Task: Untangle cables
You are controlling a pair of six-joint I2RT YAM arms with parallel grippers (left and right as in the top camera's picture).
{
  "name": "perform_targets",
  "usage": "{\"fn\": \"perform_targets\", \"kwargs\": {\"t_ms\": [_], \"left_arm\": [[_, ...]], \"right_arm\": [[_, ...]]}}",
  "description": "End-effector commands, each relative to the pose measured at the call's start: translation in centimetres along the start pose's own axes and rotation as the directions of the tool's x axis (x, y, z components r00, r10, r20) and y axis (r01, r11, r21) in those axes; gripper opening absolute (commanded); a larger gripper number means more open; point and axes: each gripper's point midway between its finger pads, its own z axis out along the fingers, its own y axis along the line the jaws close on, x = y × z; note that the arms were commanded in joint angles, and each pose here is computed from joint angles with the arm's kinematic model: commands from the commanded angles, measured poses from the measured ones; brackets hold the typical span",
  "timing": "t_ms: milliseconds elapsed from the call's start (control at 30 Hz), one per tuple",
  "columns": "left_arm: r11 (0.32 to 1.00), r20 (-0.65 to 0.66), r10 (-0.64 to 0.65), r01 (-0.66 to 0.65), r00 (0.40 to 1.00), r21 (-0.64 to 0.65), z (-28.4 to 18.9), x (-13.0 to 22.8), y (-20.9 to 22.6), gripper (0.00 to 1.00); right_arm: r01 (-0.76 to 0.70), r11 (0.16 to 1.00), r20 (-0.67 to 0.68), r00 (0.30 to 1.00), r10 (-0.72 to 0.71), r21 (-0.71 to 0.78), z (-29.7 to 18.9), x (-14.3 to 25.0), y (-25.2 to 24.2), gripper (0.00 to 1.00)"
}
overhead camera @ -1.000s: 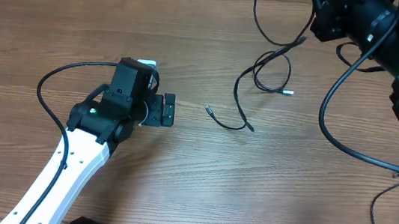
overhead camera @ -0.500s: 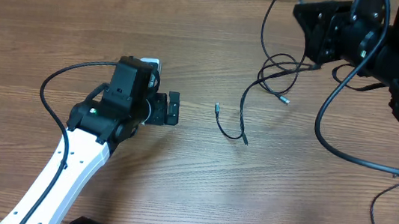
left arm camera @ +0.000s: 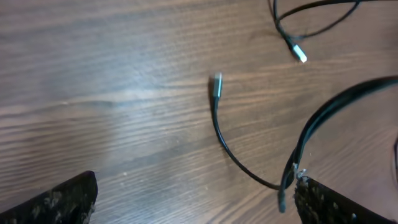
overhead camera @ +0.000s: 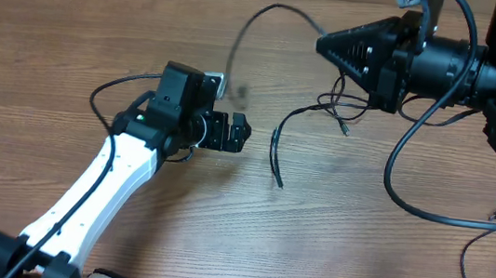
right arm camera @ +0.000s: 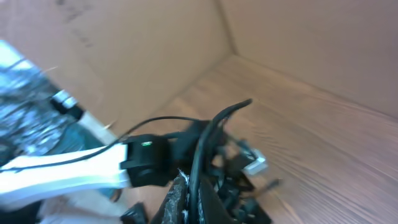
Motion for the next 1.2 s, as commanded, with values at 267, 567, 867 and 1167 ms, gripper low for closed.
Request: {"fn": "perform_targets", "kwargs": {"t_ms": [267,567,867,1167], "left_arm": [[0.978,-0.043,0.136,-0.128,0.990,0.163,0.5,0.6,-2.3,1.00],[0.981,-0.017,0.020,-0.016,1.000,0.196,-1.1,-0.9,0.6,1.00],[0.953,0.029,-0.060,0.048,0.998,0.298,-3.0,-2.6,2.0,0.99],[0.948,0.032,-0.048,0.035,0.998,0.317,-3.1,-2.6,1.4,0.99]], "right_arm": [[0.056,0.994,0.012,0.998,-0.055,-0.094,-0.6,-0.2,2.5,0.04],[0.112,0.987,-0.100,0.987,-0.123,-0.112,-0.8,3.4,2.7,0.04],[0.125,0.967,-0.097,0.984,-0.150,-0.224,-0.4,3.8,4.9,0.04],[0.172,0.909,-0.128,0.963,-0.236,-0.379,1.3,5.4,9.7,0.04]]}}
